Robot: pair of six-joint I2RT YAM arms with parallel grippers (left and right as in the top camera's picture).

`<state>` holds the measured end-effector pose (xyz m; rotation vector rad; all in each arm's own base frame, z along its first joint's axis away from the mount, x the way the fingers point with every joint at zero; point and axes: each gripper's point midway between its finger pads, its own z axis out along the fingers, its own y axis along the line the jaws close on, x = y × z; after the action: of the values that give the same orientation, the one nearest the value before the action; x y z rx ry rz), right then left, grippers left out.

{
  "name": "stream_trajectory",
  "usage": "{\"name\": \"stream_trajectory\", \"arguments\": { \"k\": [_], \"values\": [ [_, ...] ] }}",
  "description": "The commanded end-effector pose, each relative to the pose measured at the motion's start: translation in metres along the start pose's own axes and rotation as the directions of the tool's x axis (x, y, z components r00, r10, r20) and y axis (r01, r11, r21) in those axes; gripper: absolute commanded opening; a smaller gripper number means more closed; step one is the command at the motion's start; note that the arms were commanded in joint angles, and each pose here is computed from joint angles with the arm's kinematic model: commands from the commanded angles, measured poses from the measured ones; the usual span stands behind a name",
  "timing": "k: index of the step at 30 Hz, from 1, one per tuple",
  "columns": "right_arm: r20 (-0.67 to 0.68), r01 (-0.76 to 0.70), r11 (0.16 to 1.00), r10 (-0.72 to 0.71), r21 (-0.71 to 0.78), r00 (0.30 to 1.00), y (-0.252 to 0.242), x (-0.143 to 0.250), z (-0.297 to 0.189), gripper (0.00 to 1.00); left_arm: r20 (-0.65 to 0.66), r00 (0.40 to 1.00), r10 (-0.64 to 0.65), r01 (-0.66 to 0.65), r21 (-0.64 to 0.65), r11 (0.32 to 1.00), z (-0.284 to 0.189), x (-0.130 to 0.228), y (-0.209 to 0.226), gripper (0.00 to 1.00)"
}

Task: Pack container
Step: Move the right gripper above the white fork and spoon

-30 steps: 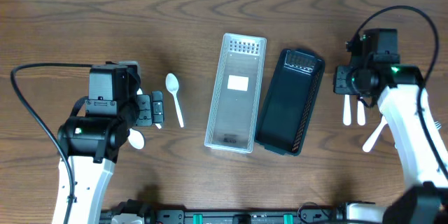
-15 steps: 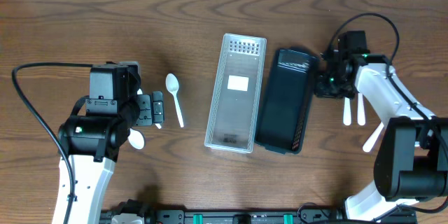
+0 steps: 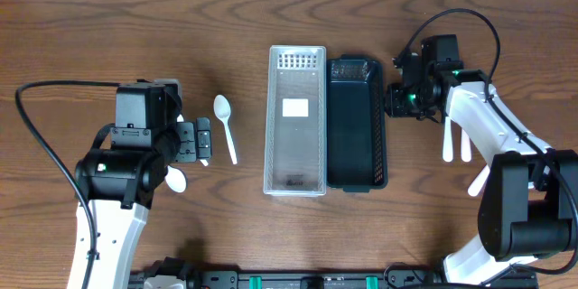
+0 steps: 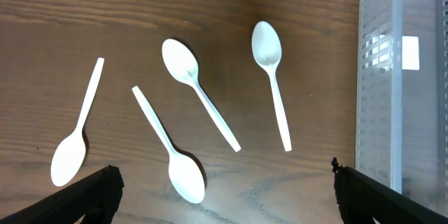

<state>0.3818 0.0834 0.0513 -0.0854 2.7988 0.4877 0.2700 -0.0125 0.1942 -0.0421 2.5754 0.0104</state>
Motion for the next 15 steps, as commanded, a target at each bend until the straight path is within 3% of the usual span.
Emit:
{"name": "stream_trajectory", "arguments": {
  "k": [1,7,10,15],
  "values": [
    [0.009,0.020,1.000,-0.020,0.003,1.000,0.002,-0.005,-0.001,0.40,0.015,1.000,-0.019,0.019,-0.013,1.000,-0.004,-0.005,0.003,0.98],
    [0.074,-0.102,0.976,0.089,0.192,0.993,-0.038,-0.014,-0.031,0.62,0.015,1.000,-0.019,0.019,-0.013,1.000,-0.004,-0.005,0.003,0.98],
    [0.168,-0.145,0.954,0.103,0.261,0.980,-0.055,-0.032,-0.075,0.99,0.015,1.000,-0.019,0.019,-0.013,1.000,-0.004,-0.005,0.003,0.98],
    [0.204,-0.213,0.928,0.155,0.307,0.967,-0.078,-0.034,-0.126,0.99,0.015,1.000,-0.019,0.019,-0.013,1.000,-0.004,-0.005,0.003,0.98]
  ]
}}
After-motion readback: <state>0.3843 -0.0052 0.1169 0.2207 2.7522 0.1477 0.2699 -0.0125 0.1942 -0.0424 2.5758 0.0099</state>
